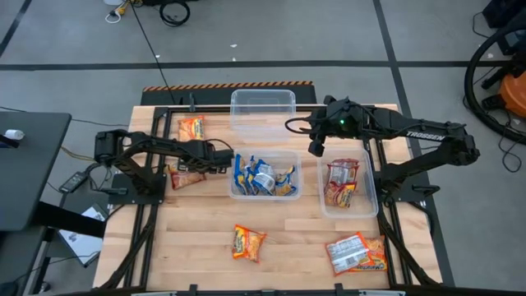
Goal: Sort Maruchan noodles
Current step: Put the red noodle pack into the bottom right transparent bin
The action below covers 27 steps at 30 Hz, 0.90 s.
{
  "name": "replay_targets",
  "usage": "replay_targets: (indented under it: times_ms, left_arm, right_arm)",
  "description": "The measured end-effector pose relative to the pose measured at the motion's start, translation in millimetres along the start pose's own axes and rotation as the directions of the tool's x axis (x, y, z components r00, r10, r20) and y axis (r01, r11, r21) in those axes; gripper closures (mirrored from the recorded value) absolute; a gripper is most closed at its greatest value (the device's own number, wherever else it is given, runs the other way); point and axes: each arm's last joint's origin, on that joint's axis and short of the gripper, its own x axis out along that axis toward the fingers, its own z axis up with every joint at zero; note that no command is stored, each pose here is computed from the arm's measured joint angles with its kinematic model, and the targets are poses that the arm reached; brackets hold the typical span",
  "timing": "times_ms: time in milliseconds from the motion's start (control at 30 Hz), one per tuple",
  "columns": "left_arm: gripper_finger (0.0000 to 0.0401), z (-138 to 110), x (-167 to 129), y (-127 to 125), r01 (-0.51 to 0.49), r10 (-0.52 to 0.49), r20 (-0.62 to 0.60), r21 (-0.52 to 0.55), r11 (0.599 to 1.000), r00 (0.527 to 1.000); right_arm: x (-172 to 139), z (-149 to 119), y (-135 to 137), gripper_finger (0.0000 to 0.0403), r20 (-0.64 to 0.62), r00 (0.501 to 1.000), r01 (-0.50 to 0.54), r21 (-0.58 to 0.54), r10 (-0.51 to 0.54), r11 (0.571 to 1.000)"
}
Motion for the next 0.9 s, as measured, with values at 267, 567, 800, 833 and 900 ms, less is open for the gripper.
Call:
replay_targets:
  times_ms: [267, 567, 800, 833, 900]
  left_arm:
    - [0.0270, -0.5, 1.7, -0.4, 0.008, -0.010, 0.019, 0.075, 0.997, 1.000]
    - [0.0391, 4.1, 2.8, 4.0, -0.022, 0.022, 0.001, 0.127, 0.992, 1.000]
    - [0.0397, 9.7, -37.1, 12.4, 0.008, -0.005, -0.014, 0.178, 0.984, 1.000]
    - [0.0397, 9.3, -45.2, 13.8, 0.010, -0.008, -0.013, 0.195, 0.981, 1.000]
    - [0.0398, 8.6, -62.8, 17.4, 0.021, -0.018, -0.013, 0.216, 0.976, 1.000]
  right_arm:
    - [0.0, 0.0, 0.3, 0.0253, 0.001, 1.000, -0.010, 0.033, 0.010, 0.999]
    - [-8.7, 0.7, -0.5, 0.0253, 0.028, 1.000, -0.015, 0.036, 0.014, 0.999]
    - [-28.2, 0.8, -6.2, 0.0253, 0.085, 0.996, -0.017, 0.083, 0.010, 0.996]
    - [-30.3, 0.7, -6.8, 0.0253, 0.091, 0.996, -0.017, 0.088, 0.009, 0.996]
    - [-34.0, 0.6, -8.0, 0.0253, 0.102, 0.995, -0.017, 0.091, 0.007, 0.996]
